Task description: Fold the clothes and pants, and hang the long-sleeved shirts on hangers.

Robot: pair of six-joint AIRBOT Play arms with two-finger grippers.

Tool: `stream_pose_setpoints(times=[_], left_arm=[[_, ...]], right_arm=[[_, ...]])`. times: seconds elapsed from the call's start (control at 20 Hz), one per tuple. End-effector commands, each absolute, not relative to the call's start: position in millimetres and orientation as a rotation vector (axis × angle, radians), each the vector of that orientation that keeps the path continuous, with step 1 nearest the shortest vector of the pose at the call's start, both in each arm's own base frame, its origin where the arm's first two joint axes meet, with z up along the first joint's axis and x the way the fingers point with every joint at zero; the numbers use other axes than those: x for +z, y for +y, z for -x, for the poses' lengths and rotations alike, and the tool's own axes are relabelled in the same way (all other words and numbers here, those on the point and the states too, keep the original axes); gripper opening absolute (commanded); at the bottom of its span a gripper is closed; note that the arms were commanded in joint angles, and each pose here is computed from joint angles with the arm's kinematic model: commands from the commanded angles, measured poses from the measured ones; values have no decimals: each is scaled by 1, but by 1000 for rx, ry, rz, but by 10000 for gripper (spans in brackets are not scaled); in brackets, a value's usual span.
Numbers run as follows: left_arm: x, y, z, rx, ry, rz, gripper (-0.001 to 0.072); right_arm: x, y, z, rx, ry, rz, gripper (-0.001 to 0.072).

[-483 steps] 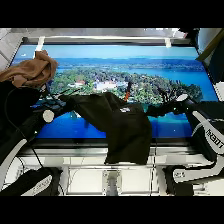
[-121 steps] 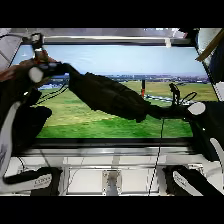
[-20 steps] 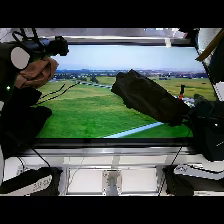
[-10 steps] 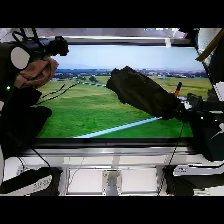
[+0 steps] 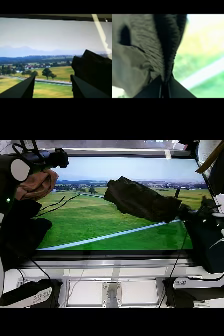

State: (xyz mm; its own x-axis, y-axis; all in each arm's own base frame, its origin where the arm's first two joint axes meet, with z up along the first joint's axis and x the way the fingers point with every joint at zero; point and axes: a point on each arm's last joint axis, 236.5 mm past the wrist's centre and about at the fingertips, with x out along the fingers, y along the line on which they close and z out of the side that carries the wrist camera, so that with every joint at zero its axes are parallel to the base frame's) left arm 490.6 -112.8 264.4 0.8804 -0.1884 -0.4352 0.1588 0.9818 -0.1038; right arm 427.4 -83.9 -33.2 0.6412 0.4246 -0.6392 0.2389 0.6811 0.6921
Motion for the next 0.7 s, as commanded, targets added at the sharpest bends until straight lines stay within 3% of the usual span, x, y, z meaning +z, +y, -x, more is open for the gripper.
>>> stream_pose_setpoints(times=[0.0,0.15,0.25,0.5,0.65], left_arm=[[265,-113,-490,-181,459,66,483],[265,-113,-490,-181,459,66,483],[265,-113,-490,-181,459,65,483],[265,-113,-490,-181,459,65,483],[265,-113,-490,-181,459,65,483]], right_arm=[[56,-115,-450,151,748,-799,13],[144,-167,-442,80,610,-744,13],[183,-207,-409,-29,591,-700,13],[228,-304,-272,-431,553,-669,12],[203,-338,-171,-733,630,-705,13]])
